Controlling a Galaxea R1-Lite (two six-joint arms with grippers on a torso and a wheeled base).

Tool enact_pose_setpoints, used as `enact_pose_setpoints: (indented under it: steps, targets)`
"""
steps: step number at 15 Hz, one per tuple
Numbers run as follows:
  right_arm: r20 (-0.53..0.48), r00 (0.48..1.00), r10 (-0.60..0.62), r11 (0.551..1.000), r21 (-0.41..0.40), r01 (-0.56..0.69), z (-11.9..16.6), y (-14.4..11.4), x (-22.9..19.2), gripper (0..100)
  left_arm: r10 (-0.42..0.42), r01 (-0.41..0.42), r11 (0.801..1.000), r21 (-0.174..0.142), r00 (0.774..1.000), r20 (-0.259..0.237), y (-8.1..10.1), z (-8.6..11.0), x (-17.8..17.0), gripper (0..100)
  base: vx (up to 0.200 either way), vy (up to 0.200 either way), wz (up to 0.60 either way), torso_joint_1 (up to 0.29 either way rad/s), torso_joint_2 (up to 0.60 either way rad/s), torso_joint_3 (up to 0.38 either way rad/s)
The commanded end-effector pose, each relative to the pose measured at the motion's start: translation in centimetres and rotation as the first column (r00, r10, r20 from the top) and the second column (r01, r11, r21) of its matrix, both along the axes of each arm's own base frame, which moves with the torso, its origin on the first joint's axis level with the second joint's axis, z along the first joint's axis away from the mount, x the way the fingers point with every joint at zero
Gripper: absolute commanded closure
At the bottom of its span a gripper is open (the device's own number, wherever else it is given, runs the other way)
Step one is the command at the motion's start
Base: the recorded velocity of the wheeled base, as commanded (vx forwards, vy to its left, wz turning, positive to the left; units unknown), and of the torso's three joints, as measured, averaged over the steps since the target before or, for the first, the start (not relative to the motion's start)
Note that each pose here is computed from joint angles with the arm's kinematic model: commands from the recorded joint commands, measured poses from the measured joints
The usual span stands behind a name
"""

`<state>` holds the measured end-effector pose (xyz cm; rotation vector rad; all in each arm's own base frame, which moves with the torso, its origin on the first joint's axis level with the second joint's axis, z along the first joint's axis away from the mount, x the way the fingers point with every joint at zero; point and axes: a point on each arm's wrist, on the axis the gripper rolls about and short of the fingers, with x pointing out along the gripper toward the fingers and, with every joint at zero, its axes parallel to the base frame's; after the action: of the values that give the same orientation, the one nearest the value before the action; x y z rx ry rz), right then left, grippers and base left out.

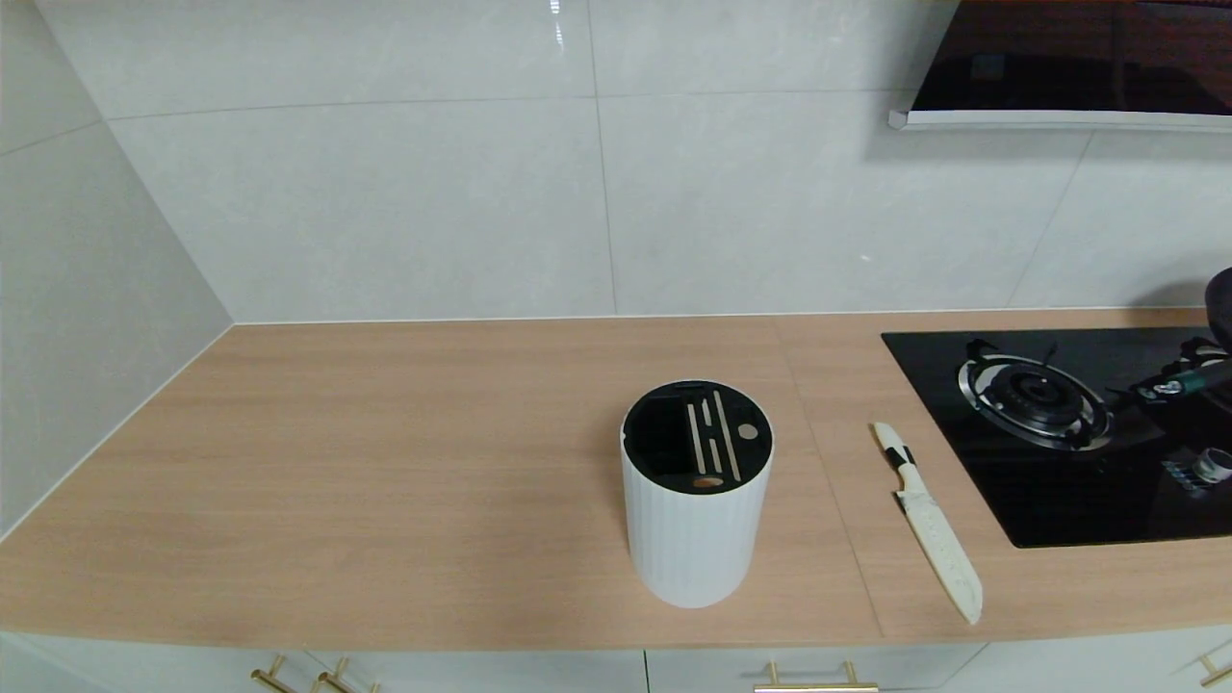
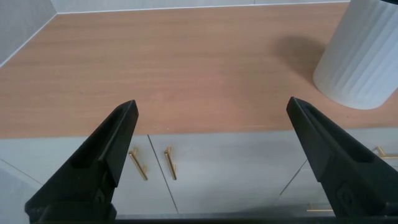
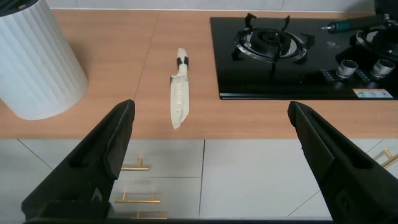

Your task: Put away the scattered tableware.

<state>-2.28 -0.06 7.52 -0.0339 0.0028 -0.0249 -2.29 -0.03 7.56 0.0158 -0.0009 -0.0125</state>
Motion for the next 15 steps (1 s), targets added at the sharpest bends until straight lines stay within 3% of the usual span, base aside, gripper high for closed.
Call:
enact_pose_setpoints:
  steps: [1, 4, 5, 7, 9, 13, 15]
  targets:
    - [-0.001, 1.000, 0.002, 1.000, -0.003, -0.002, 0.0, 0.0, 0.0, 0, 0.000, 0.000, 1.000, 0.000, 1.000, -0.001, 0.0, 0.0, 0.0, 0, 0.000, 0.000, 0.00, 0.000, 0.00, 0.000]
    - [0.031, 0.999, 0.016, 1.000, -0.014, -0.015, 0.8, 0.0, -0.2, 0, 0.000, 0.000, 1.000, 0.000, 1.000, 0.001, 0.0, 0.0, 0.0, 0, 0.000, 0.000, 0.00, 0.000, 0.00, 0.000]
    - [0.089, 0.993, 0.072, 0.997, -0.010, -0.072, 3.8, 0.1, -0.9, 0, 0.000, 0.000, 1.000, -0.002, 1.000, -0.001, 0.0, 0.0, 0.0, 0, 0.000, 0.000, 0.00, 0.000, 0.00, 0.000]
    - [0.002, 0.991, 0.132, 0.991, -0.006, -0.132, 5.2, 0.3, 0.0, 0, 0.000, 0.000, 1.000, 0.000, 1.000, -0.001, 0.0, 0.0, 0.0, 0, 0.000, 0.000, 0.00, 0.000, 0.00, 0.000]
    - [-0.150, 0.971, 0.185, 0.983, 0.021, -0.184, 6.9, 0.4, 2.6, 0, 0.000, 0.000, 1.000, -0.002, 1.000, -0.001, 0.0, 0.0, 0.0, 0, 0.000, 0.000, 0.00, 0.000, 0.00, 0.000]
    - [-0.383, 0.886, 0.261, 0.965, 0.069, -0.254, 9.9, 1.1, 9.4, 0, 0.000, 0.000, 1.000, 0.001, 1.000, 0.002, 0.0, 0.0, 0.0, 0, 0.000, 0.000, 0.00, 0.000, 0.00, 0.000]
    - [-0.455, 0.851, 0.261, 0.964, 0.072, -0.257, 9.7, 1.6, 12.3, 0, 0.000, 0.000, 1.000, 0.001, 1.000, 0.001, 0.0, 0.0, 0.0, 0, 0.000, 0.000, 0.00, 0.000, 0.00, 0.000]
